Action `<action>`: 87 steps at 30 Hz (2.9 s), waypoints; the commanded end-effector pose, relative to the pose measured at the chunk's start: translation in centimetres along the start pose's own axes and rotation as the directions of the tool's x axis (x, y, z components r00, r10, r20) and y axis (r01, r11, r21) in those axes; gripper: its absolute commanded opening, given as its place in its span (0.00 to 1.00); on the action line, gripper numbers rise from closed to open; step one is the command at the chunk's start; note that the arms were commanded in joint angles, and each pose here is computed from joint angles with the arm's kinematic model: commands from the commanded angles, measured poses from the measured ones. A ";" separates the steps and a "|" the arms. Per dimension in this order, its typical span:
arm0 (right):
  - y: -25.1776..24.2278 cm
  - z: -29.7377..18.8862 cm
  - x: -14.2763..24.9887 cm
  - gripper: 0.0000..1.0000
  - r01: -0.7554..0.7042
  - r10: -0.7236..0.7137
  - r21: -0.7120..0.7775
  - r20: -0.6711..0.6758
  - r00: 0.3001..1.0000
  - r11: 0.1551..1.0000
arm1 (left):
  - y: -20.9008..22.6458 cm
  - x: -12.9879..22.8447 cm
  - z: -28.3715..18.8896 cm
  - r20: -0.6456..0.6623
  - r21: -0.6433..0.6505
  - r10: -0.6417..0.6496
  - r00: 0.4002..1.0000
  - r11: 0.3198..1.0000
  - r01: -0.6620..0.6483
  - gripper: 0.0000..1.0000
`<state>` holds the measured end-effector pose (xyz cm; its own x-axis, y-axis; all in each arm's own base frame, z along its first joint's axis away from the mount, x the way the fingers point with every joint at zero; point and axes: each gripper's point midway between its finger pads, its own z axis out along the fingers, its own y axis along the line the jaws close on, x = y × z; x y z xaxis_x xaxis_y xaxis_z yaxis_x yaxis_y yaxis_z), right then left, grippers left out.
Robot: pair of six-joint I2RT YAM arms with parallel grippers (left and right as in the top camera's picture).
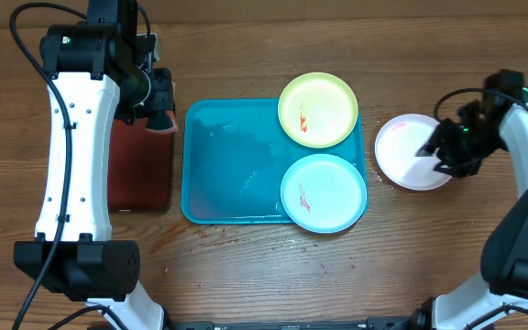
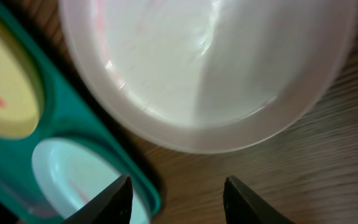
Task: Clean dirty plates on tray and stack at the side
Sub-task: 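Release the white plate and move the right gripper back toward the tray, then grip the rim of the light blue plate with the right gripper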
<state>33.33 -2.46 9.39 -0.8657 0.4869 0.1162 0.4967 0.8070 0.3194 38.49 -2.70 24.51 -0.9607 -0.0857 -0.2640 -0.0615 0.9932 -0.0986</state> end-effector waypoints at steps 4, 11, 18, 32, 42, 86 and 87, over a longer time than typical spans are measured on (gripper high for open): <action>5.0 2.3 4.7 0.49 0.246 -0.247 -0.019 -0.099 0.964 0.969 | -0.4 0.0 -0.3 0.012 0.008 -0.004 1.000 1.000 0.003 0.04; 4.9 6.4 7.6 0.47 0.313 -0.294 0.167 -0.132 0.947 0.935 | -0.3 0.0 -0.3 0.012 0.007 -0.004 1.000 1.000 0.003 0.04; 4.6 9.2 9.1 0.38 0.368 -0.345 0.173 -0.147 0.927 0.914 | -0.3 0.0 -0.3 0.012 0.007 -0.004 1.000 1.000 0.003 0.04; 4.1 10.0 9.1 0.04 0.348 -0.328 0.184 -0.133 0.935 0.919 | -0.3 0.0 -0.3 0.012 0.007 -0.004 1.000 1.000 0.003 0.04; 7.7 10.1 10.5 0.04 0.341 -0.327 0.128 -0.117 0.938 0.932 | -0.3 -0.1 -0.3 0.014 0.006 -0.003 1.000 1.000 0.003 0.04; 21.4 15.6 11.4 0.38 0.281 -0.260 -0.067 0.223 0.940 0.957 | -0.3 -0.2 0.5 0.012 0.003 -0.001 1.000 1.000 0.001 0.04; 21.2 15.6 10.9 0.38 0.277 -0.257 -0.063 0.228 0.939 0.959 | -0.4 -0.1 0.8 0.006 0.011 0.006 1.000 1.000 -0.006 0.04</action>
<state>33.46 25.70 1.90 -0.9353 0.3218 -0.1474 0.2458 0.8901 0.3838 39.05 -2.66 24.23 -0.9563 -0.0856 -0.2794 -0.0607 0.9935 -0.0965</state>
